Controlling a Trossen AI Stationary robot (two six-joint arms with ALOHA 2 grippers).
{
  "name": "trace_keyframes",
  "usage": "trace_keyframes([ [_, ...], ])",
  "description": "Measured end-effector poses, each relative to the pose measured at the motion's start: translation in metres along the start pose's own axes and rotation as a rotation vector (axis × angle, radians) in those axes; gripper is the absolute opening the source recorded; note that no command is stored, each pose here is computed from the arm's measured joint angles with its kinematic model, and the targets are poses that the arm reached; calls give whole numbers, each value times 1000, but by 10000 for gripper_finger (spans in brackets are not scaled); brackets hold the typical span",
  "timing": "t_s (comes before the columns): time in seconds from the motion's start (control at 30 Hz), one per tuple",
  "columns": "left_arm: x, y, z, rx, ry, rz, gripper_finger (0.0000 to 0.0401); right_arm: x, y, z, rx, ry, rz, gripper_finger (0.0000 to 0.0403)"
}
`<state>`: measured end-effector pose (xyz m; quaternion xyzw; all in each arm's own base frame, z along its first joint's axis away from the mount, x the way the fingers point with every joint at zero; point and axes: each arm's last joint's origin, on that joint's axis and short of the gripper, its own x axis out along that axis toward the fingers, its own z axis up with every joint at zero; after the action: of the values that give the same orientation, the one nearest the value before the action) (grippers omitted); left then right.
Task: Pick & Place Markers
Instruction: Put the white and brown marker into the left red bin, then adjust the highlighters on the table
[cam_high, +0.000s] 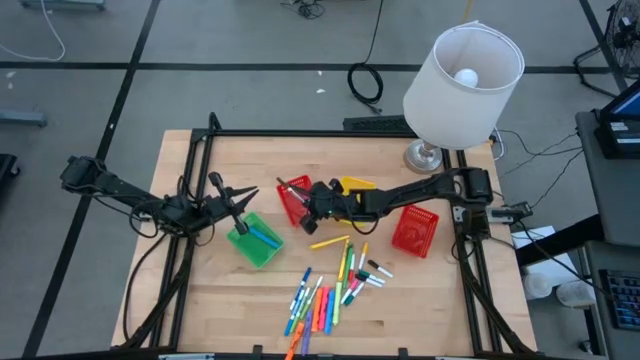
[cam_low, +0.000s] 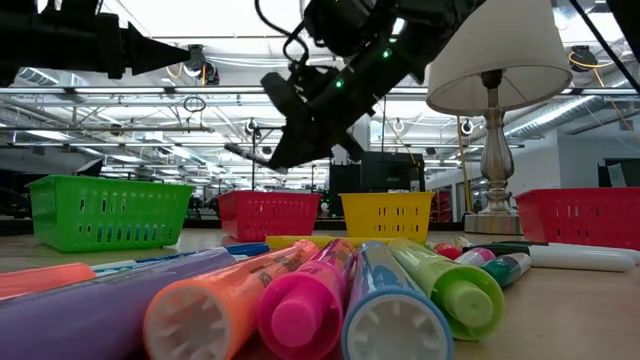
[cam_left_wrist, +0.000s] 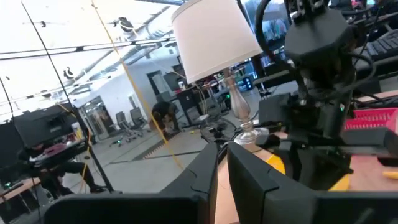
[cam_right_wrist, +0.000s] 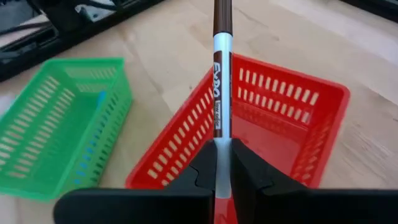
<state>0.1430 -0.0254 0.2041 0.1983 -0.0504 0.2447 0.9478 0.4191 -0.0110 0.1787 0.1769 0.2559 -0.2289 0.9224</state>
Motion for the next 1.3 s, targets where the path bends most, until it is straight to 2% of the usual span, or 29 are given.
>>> trace_keyframes([
  [0.43, 0, 0, 0, 26, 3, 4, 47, 9, -5, -8, 25, 33, -22, 12],
  [0.6, 0, 0, 0, 12, 3, 4, 47, 9, -4, -9, 27, 57, 19, 14],
  [0.87, 0, 0, 0, -15, 3, 3, 47, 9, -4, -9, 43, 58, 19, 70],
  [1.07, -2, -2, 1, -29, -5, -17, 47, 9, -4, -9, 36, 57, 18, 78],
  [1.2, -3, -4, 2, -10, -10, -31, 47, 0, -2, 0, -33, 27, 36, 74],
  [1.3, -4, -5, 3, 0, -15, -43, 47, -22, 11, 17, -170, -63, 92, 70],
])
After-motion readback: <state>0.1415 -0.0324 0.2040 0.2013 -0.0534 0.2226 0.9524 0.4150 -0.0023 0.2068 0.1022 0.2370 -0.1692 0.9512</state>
